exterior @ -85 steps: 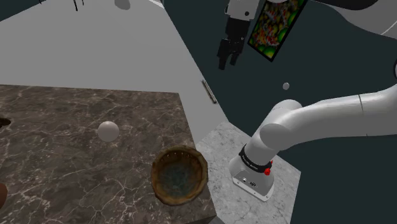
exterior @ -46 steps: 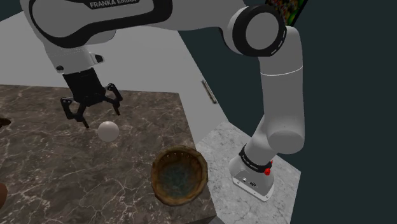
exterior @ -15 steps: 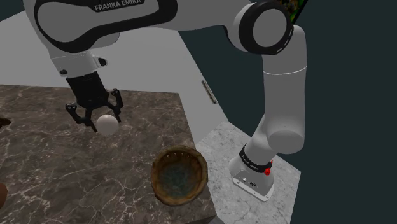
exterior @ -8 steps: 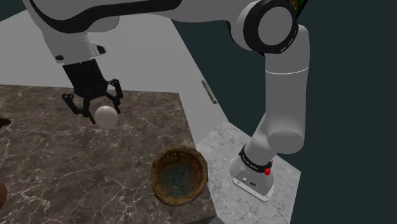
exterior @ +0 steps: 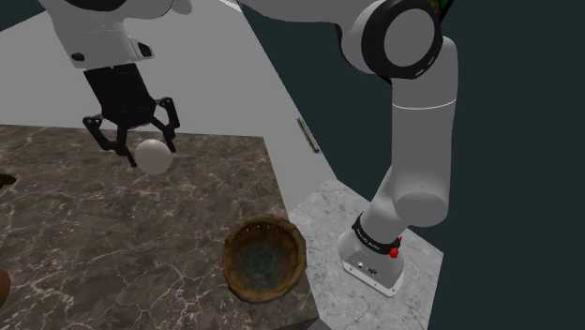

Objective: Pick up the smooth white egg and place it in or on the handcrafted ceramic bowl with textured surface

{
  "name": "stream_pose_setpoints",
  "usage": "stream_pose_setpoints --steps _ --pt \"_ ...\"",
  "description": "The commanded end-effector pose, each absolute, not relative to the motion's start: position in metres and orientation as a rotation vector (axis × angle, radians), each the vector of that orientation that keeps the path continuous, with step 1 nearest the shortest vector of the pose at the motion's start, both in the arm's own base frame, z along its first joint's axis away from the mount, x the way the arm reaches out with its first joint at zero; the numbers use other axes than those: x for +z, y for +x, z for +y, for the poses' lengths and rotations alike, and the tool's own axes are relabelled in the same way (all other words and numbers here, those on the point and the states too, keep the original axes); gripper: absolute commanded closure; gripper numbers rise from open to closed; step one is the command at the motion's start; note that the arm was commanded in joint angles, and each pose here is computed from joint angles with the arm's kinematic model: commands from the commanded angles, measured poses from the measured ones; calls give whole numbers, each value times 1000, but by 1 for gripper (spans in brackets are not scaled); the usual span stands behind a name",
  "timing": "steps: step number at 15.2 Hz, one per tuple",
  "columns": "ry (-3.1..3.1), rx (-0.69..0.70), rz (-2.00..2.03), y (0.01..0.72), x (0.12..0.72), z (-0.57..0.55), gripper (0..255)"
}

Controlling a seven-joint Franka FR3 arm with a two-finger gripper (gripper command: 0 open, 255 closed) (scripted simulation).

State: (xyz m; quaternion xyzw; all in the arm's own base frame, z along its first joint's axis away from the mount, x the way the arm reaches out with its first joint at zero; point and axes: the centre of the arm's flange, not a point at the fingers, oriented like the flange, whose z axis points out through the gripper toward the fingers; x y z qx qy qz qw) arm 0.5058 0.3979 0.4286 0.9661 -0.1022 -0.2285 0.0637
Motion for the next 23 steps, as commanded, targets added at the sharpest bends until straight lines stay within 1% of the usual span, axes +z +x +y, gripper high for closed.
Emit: stream_pose_setpoints --steps 1,11,23 --pt "2918 -690 -308 505 440 398 255" --pt "2918 -690 -308 505 490 398 255" --pt "2918 -690 -308 349 496 367 255"
